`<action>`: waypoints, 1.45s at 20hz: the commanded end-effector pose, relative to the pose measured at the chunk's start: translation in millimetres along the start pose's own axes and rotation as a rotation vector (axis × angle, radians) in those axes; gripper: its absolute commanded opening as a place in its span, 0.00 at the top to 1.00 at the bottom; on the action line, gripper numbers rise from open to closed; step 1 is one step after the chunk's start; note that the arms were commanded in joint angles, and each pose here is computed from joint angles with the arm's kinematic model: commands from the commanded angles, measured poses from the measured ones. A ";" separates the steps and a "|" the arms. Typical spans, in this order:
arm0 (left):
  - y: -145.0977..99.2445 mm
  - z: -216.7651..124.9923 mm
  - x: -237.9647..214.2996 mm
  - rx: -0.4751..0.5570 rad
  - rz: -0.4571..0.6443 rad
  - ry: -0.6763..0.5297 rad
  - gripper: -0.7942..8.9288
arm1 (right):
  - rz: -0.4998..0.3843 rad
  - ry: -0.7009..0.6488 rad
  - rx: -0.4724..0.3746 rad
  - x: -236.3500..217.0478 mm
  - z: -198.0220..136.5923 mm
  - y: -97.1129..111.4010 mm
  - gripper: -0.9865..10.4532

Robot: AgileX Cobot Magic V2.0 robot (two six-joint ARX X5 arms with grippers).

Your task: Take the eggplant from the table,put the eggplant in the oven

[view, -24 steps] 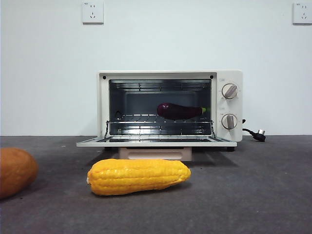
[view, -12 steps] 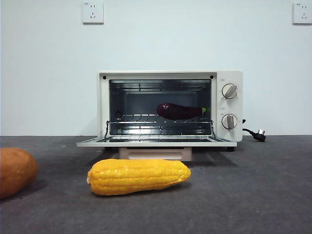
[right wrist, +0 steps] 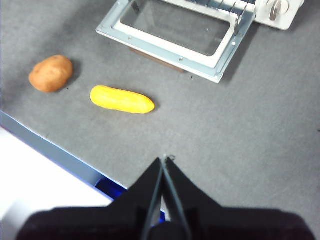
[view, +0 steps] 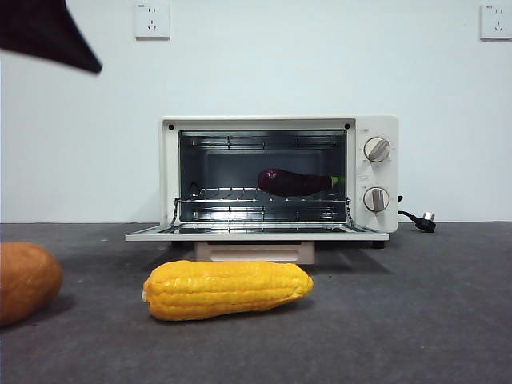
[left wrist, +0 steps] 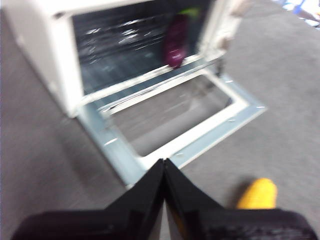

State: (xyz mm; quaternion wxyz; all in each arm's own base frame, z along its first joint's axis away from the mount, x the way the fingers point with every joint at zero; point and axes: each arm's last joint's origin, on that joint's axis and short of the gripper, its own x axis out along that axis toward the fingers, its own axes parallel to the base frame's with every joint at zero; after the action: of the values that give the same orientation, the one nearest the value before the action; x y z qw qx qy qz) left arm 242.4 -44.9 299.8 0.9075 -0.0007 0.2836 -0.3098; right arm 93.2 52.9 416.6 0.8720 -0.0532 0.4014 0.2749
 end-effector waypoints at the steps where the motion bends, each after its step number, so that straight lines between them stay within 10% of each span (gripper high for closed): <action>1: 24.7 -9.5 16.1 -0.083 0.038 0.047 0.92 | 0.006 -0.018 -0.007 -10.9 -8.7 1.6 0.92; 14: 95.8 -72.2 105.3 -0.362 -0.086 0.227 0.92 | 0.059 -0.127 0.049 -40.1 -31.9 6.5 0.92; 29: 71.1 -88.8 167.9 -0.382 -0.232 0.234 0.93 | 0.085 -0.134 0.070 -42.7 -34.3 7.5 0.92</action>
State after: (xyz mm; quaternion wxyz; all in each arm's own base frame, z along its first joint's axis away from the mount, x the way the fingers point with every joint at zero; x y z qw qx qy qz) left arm 346.1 -60.5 129.0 0.8178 -0.1623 0.4392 -0.3345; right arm 46.4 31.0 426.8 0.8894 0.0109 0.3438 0.3012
